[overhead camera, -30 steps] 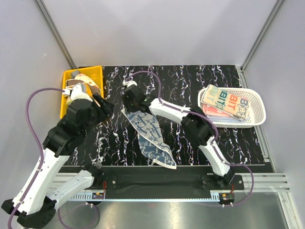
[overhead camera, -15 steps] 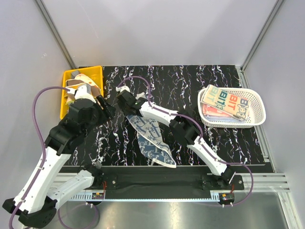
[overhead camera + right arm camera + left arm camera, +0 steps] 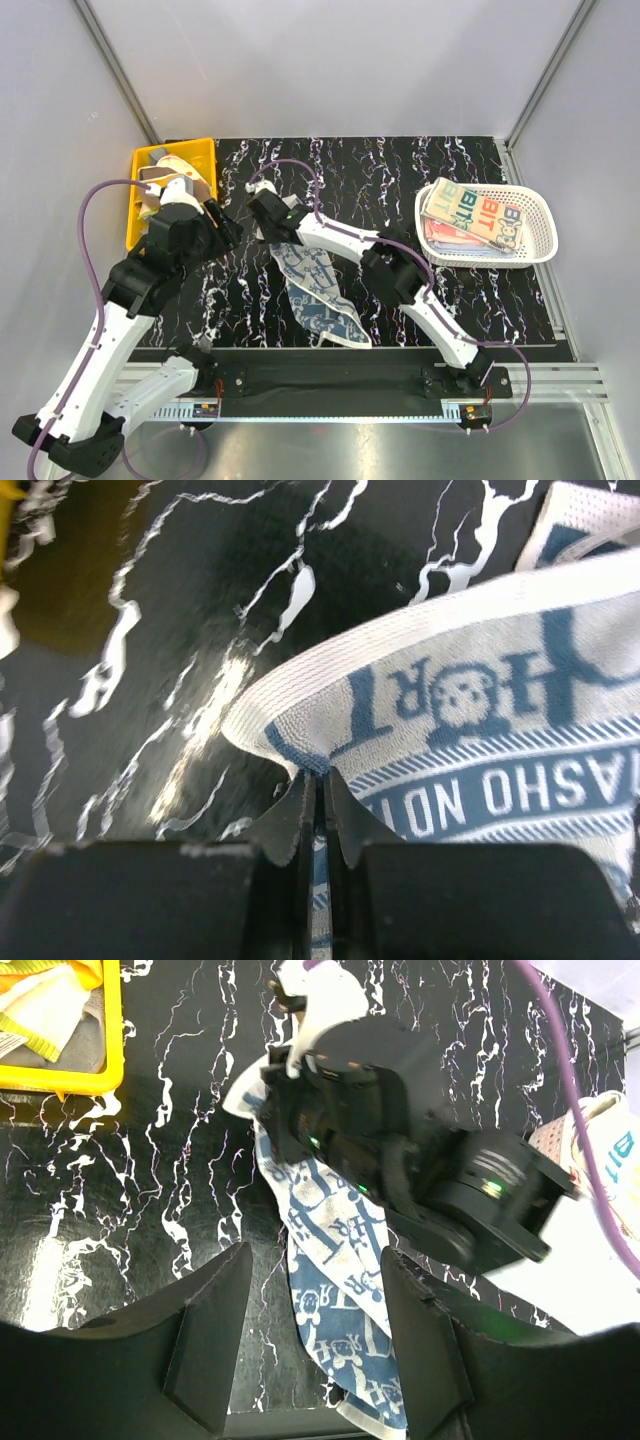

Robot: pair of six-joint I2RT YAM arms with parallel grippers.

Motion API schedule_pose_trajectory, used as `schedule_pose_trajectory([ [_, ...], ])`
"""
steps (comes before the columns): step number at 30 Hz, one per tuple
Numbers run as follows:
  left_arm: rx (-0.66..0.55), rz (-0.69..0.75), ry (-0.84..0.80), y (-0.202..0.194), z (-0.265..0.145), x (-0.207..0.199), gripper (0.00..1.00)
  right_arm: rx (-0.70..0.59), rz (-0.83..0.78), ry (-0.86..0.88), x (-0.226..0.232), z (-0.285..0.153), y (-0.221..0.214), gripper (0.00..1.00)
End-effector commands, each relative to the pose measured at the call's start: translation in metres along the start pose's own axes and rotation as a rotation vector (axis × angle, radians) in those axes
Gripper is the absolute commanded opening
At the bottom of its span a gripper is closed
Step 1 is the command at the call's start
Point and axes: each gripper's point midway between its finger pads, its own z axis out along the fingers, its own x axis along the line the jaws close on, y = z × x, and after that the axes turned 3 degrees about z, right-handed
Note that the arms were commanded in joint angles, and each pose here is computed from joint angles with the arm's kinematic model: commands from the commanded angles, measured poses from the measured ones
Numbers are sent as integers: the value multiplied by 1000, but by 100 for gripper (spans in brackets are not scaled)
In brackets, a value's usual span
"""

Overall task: Fold and stack the towels
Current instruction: Flatten out the crumpled towel

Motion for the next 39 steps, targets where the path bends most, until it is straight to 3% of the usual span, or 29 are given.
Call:
schedule_pose_trajectory([
  [1, -41, 5, -48, 13, 1, -10, 58, -140, 81, 96, 6, -66, 73, 8],
  [7, -2, -2, -54, 6, 17, -12, 57, -176, 221, 200, -30, -114, 109, 7],
  [12, 39, -21, -58, -4, 45, -16, 56, -145, 317, 167, -113, -109, 103, 6],
  [17, 146, -45, -53, -27, 97, -27, 55, -119, 383, 121, -193, -103, 91, 9],
  [21, 235, -48, -60, -47, 146, -39, 54, -66, 465, 11, -269, -86, 69, 38],
  [22, 253, -43, -47, -51, 155, -38, 54, -58, 473, -19, -280, -84, 64, 49],
  [25, 347, -29, -19, -76, 178, -33, 55, -71, 481, -88, -294, -100, 63, 70],
  [27, 376, -27, -3, -90, 184, -26, 56, -67, 493, -99, -293, -108, 57, 77],
  [31, 434, -26, 21, -118, 180, -10, 58, -62, 536, -96, -281, -141, 44, 77],
  [33, 446, -24, 8, -125, 169, -7, 58, -6, 562, -107, -272, -145, 5, 77],
  [36, 481, -24, -12, -145, 153, 1, 59, -56, 566, -86, -242, -183, -19, 76],
  [39, 481, -21, 1, -152, 152, 8, 61, -71, 566, -136, -228, -192, -45, 78],
])
